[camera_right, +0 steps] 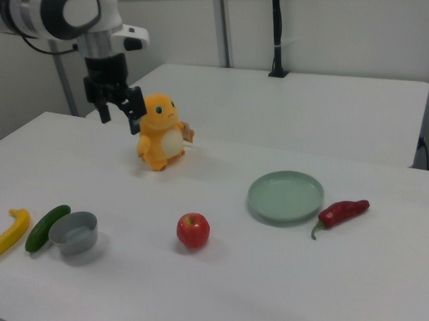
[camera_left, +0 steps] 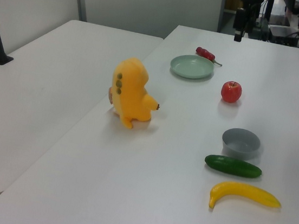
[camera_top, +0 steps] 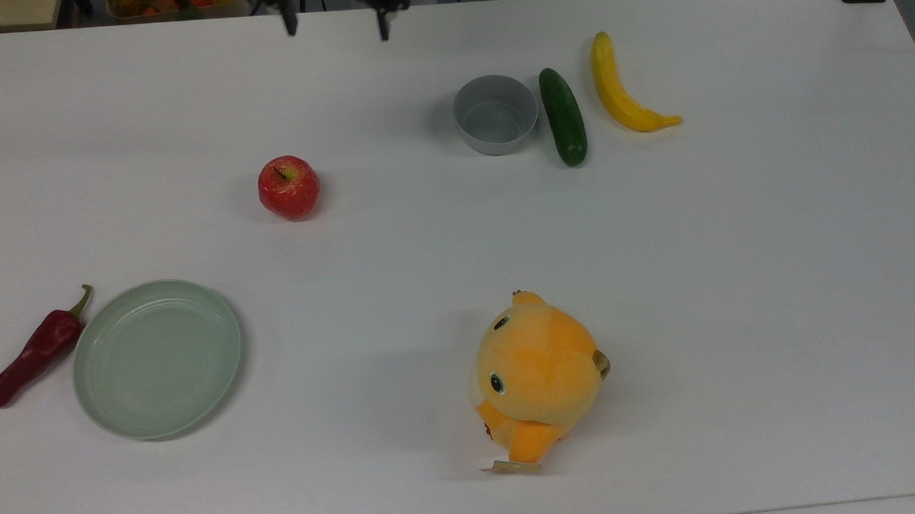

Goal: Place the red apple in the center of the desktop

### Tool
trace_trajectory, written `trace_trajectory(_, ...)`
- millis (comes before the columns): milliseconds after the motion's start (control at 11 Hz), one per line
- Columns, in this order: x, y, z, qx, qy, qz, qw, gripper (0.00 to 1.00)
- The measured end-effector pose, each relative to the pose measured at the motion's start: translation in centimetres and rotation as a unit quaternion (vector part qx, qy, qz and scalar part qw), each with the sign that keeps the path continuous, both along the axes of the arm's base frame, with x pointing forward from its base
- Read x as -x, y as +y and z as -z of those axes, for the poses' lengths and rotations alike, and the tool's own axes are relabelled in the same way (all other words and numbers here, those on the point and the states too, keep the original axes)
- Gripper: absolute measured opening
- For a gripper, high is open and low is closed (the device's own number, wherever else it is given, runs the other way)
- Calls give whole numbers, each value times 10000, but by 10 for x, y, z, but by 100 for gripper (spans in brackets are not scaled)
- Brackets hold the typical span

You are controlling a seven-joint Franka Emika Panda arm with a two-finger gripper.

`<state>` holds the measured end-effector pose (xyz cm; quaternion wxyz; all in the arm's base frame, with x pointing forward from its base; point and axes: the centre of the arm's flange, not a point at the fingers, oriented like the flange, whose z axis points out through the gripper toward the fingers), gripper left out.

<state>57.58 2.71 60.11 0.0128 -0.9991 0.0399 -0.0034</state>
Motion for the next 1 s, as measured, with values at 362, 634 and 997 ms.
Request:
trace_trajectory(362, 25, 32, -32, -132, -119, -154, 9997, 100)
trace_trajectory(634, 25, 41, -29, -135, -165, -326, 9992, 100)
trace_trajectory(997, 14, 30, -25, -131, -536, -668, 9962, 100)
